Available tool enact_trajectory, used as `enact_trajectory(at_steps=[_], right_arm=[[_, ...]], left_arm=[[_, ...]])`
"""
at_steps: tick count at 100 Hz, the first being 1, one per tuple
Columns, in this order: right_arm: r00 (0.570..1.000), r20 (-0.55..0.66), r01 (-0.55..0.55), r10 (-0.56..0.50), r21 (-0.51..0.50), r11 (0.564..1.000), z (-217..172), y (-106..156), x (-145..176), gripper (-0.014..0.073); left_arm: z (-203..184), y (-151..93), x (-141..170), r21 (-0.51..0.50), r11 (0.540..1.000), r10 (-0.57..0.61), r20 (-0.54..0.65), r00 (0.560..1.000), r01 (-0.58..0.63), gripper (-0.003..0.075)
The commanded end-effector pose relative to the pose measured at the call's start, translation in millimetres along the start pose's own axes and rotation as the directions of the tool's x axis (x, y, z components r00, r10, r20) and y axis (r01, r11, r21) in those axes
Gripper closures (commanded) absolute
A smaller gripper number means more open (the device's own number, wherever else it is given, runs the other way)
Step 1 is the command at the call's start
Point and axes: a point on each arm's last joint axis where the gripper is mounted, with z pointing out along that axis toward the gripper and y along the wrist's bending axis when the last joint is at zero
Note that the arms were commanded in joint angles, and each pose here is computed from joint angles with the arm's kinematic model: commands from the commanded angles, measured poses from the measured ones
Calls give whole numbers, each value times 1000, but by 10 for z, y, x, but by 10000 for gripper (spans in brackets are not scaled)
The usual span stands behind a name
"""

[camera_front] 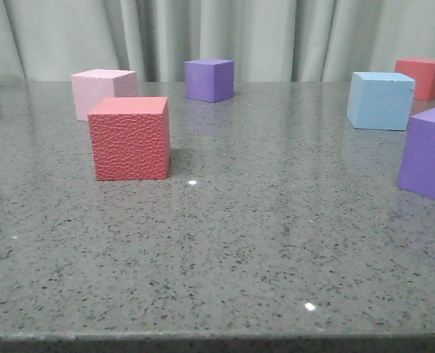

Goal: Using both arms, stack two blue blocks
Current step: 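Move the right gripper toward the light blue cube near it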

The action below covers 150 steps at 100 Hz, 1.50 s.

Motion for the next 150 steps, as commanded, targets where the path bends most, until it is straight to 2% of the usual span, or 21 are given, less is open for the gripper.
enact_trajectory(at_steps=[1, 17, 36, 64, 86, 119, 127, 137, 150], right_arm=[[991, 134, 10, -8, -11, 1000, -34, 18, -173, 664], [991, 133, 9, -8, -10, 1000, -40, 27, -277, 664], [996, 90, 8, -8, -1, 1000, -41, 52, -580, 662], [994, -105, 5, -2, 28, 1000, 69, 88, -1050, 662], [971, -237, 6, 4, 45, 999, 296, 115, -1365, 662], [925, -379, 3, 19, 60, 998, 672, 133, -1548, 662], [921, -389, 3, 21, 60, 998, 723, 135, -1562, 654], [918, -397, 4, 21, 61, 998, 762, 134, -1555, 586], [917, -398, 4, 21, 61, 998, 771, 134, -1552, 381]], left_arm=[[-35, -6, -105, 7, 1000, -5, 120, 993, 4, 739], [-62, -13, -278, 13, 999, -31, 152, 988, 29, 739], [-53, -27, -611, 11, 1000, -31, 113, 993, 30, 739], [149, -52, -1217, 6, 1000, -30, 38, 999, 30, 739], [450, -69, -1581, 0, 999, -34, -78, 996, 34, 739], [793, -80, -1842, -3, 999, -34, -114, 993, 34, 729], [824, -81, -1852, -3, 999, -34, -115, 993, 34, 681], [846, -80, -1847, -3, 999, -34, -120, 992, 34, 559], [847, -80, -1846, -3, 999, -34, -120, 992, 34, 356]])
